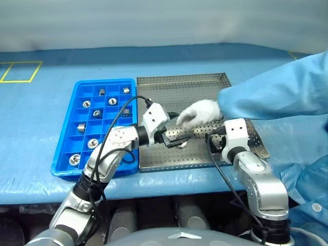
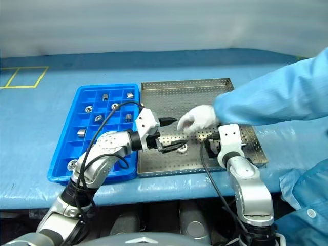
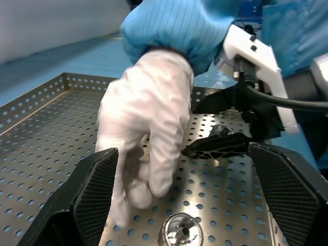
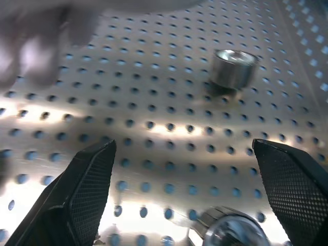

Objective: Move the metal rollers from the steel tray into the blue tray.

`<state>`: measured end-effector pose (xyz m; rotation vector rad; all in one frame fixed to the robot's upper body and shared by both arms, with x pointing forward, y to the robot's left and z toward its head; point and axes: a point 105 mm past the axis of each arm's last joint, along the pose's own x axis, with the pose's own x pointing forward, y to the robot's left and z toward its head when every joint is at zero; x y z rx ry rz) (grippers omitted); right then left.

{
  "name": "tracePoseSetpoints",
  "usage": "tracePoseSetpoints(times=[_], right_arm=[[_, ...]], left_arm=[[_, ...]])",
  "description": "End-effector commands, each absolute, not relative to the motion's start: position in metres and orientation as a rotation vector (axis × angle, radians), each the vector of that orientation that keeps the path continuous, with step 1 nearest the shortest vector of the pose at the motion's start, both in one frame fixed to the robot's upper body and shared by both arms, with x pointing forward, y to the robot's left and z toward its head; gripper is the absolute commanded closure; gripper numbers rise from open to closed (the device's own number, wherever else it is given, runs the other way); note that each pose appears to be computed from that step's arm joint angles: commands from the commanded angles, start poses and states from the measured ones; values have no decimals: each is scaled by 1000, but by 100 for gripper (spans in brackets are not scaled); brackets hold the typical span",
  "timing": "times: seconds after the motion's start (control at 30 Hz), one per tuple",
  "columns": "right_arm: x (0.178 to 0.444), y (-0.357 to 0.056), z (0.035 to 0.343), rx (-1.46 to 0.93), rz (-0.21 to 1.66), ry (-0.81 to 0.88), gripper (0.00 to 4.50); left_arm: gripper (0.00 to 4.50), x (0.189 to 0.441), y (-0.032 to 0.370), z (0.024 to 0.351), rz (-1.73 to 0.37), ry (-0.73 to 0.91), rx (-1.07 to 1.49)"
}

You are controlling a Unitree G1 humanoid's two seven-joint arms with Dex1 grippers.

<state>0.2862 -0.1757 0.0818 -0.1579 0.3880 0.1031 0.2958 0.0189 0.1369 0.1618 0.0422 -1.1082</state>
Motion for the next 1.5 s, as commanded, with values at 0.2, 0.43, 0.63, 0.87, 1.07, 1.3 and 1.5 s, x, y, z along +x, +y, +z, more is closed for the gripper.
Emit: tracePoseSetpoints(times=[0.2,0.43,0.63,0.87,1.07,1.3,1.5], right_arm=[[286,-130,111,-134,339,271,0],[276,-109,102,-129,448,317,0],[269,-100,84,-113,485,393,0],[270,-104,65,-114,458,466,18],[273,-106,64,-137,445,466,181],[280,-104,75,-146,450,416,270],[291,-90,97,-170,515,327,270]], left_arm=[[7,310,54,155,-926,-9,183],[7,303,55,153,-937,9,190],[7,294,51,152,-994,21,189],[5,291,52,147,-1002,43,198],[4,291,56,144,-991,55,203],[4,289,60,144,-976,57,203],[4,278,74,134,-925,110,230]])
